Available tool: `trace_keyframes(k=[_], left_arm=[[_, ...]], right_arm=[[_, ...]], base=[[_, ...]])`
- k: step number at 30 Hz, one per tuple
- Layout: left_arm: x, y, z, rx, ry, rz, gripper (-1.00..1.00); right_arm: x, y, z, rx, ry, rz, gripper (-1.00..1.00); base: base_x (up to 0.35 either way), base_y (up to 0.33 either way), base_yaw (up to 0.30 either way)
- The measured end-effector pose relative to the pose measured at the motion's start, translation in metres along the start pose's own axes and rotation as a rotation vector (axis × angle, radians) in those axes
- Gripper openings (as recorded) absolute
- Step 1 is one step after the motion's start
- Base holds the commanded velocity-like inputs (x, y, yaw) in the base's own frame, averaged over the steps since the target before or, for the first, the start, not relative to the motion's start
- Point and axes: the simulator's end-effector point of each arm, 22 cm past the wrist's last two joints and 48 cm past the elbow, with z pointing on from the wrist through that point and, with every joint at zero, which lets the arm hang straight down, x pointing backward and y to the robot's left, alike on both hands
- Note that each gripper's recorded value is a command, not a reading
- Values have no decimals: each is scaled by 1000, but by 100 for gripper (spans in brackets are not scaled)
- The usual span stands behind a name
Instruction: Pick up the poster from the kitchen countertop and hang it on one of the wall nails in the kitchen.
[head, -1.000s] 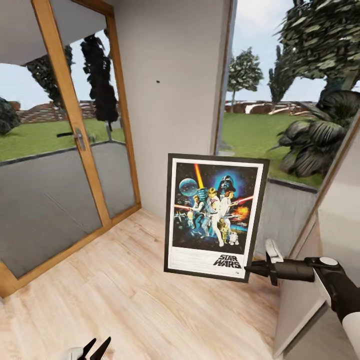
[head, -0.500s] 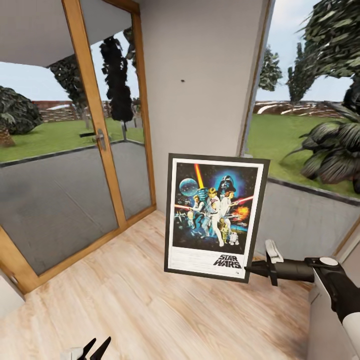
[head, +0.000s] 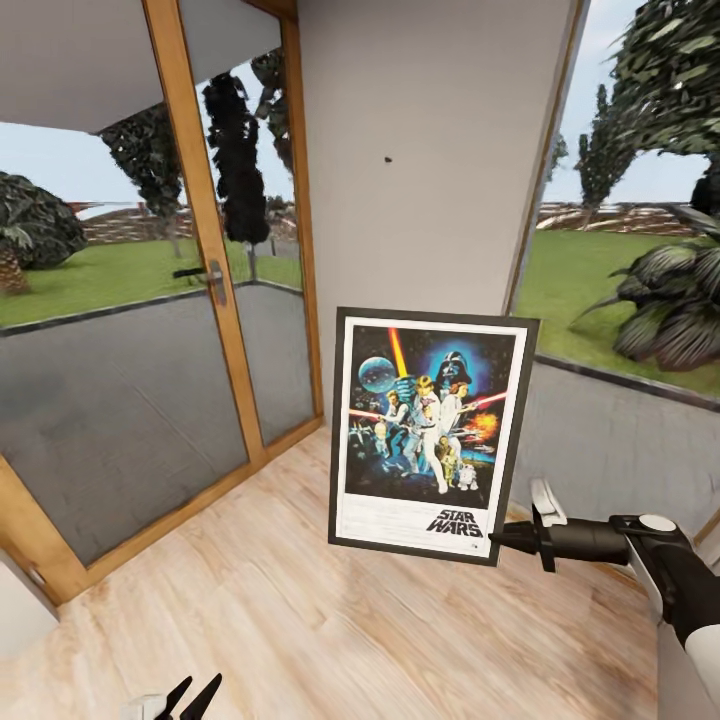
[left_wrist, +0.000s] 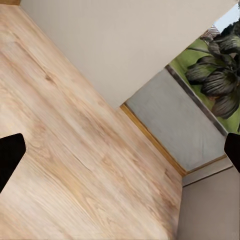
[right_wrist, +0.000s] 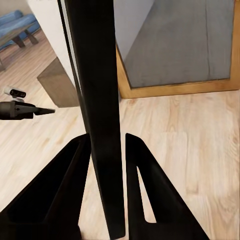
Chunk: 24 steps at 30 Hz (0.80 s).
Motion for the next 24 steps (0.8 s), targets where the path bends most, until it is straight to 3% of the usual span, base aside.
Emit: trace_keyframes(k=[17, 24], left_arm=[[0, 0, 0, 2, 0, 0, 100], [-1, -1, 0, 2, -1, 1, 100]], right_arm=[[0, 0, 0, -1, 0, 0, -100], [0, 0, 0, 0, 0, -1, -100]], base=[[186, 299, -1], [192, 306, -187]])
